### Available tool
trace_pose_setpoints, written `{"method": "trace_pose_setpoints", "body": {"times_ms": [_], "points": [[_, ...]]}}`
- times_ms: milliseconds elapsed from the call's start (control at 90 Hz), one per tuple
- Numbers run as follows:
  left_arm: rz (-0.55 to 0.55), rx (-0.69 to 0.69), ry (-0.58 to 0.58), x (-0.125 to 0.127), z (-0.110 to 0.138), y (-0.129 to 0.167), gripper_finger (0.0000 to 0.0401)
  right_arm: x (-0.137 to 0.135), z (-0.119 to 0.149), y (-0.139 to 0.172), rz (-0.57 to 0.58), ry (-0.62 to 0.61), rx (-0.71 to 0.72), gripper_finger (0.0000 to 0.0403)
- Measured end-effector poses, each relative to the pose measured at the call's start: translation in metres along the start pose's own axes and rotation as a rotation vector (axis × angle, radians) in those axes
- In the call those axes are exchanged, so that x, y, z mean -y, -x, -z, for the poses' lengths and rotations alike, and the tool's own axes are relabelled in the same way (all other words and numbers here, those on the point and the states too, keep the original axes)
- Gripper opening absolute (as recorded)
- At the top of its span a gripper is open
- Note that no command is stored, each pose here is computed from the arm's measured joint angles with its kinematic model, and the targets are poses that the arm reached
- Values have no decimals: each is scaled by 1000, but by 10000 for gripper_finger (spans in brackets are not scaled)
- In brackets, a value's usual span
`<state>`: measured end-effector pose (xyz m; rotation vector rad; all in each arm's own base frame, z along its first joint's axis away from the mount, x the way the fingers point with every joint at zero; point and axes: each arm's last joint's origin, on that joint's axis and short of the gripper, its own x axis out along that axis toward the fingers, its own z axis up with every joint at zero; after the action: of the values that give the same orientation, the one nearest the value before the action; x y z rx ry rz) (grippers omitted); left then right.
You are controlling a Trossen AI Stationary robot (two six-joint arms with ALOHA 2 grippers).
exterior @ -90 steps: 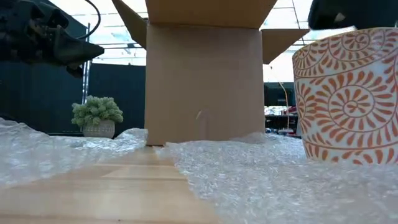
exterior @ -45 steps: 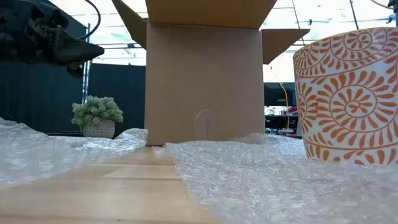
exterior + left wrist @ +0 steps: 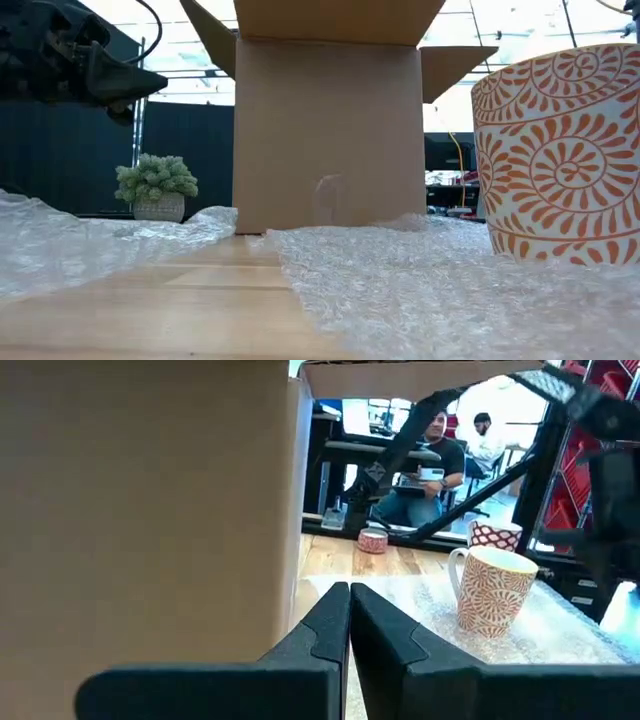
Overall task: Wrap mug
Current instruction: Wrap the orange mug with bubble wrap
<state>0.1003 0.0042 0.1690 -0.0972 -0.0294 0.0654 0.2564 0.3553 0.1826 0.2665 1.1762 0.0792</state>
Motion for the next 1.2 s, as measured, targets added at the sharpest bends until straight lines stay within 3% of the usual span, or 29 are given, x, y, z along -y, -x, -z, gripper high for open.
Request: {"method": "trace_pose_setpoints", "body": {"times_ms": [222,444,589,756,933,1200], "points": [[1,5,0,0,-1,0,0,4,13,-41,61,61,-69,156],[40,99,4,2,-10,1,0,10,15,-44,122,105,-86,121],[42,102,4,2,-12,1,0,9,14,-41,108,107,-89,73],[43,102,3,3,-16,0,0,9,11,-28,95,119,-91,7],[43,108,3,3,-22,0,0,12,-4,1,69,95,-49,6],[42,97,2,3,-21,0,0,32,-31,38,170,108,80,1]]}}
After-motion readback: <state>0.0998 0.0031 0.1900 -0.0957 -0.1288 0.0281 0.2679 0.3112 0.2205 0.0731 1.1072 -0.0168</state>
